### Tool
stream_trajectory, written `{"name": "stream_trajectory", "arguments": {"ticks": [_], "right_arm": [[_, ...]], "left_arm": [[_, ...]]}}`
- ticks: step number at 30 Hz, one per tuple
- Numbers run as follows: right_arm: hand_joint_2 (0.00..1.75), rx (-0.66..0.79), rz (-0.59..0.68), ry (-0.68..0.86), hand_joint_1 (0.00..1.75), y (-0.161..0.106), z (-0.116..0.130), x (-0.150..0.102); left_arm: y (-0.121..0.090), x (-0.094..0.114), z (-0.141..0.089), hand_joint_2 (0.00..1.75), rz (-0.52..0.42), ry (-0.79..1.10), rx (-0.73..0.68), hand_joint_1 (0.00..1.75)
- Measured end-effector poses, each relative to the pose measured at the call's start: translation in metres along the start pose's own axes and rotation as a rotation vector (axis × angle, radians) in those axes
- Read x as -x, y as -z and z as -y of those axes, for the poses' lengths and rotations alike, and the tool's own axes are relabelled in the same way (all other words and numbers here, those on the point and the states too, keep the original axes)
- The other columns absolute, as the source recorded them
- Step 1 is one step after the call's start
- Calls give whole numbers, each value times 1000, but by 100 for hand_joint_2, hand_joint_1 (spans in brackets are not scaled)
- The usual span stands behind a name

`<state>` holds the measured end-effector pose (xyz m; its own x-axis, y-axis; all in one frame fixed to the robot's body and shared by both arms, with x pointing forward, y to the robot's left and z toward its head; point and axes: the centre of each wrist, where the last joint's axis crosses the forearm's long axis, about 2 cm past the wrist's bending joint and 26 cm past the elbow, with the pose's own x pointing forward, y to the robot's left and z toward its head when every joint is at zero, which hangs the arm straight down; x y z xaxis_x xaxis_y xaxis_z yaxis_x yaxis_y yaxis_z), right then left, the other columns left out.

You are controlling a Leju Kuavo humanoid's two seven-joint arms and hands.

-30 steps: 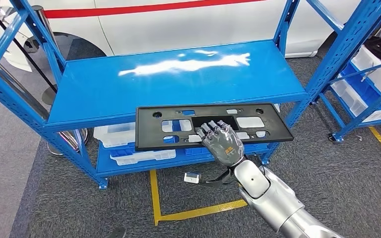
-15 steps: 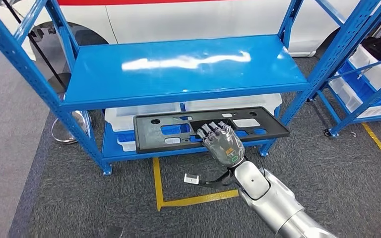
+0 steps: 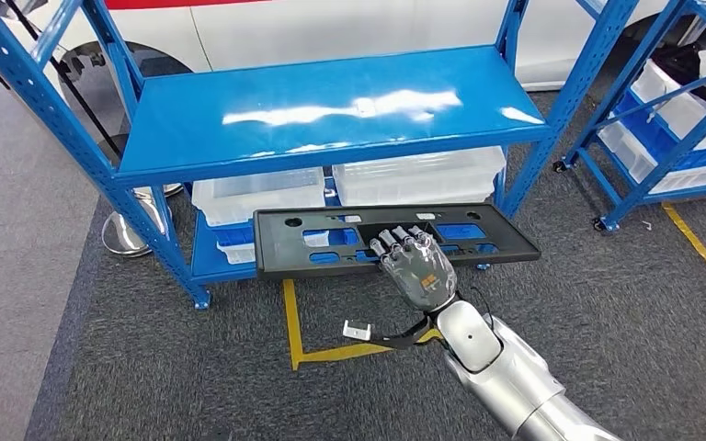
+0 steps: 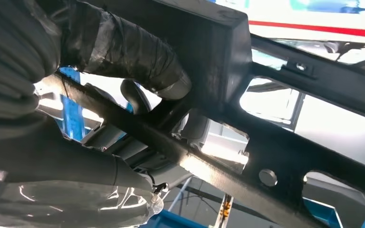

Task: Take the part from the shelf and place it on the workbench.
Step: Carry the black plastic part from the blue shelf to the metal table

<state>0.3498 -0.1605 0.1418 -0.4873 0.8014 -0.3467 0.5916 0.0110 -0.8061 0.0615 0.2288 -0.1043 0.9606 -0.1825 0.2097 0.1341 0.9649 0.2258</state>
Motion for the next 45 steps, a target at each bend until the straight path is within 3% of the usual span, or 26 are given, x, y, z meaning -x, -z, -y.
{"name": "stream_trajectory", "arguments": {"ticks": [45], "right_arm": [[175,-35,-8,21,175,-10,-6,4]], "left_arm": [[1,0,-4,175,-1,17,-7,0]]}}
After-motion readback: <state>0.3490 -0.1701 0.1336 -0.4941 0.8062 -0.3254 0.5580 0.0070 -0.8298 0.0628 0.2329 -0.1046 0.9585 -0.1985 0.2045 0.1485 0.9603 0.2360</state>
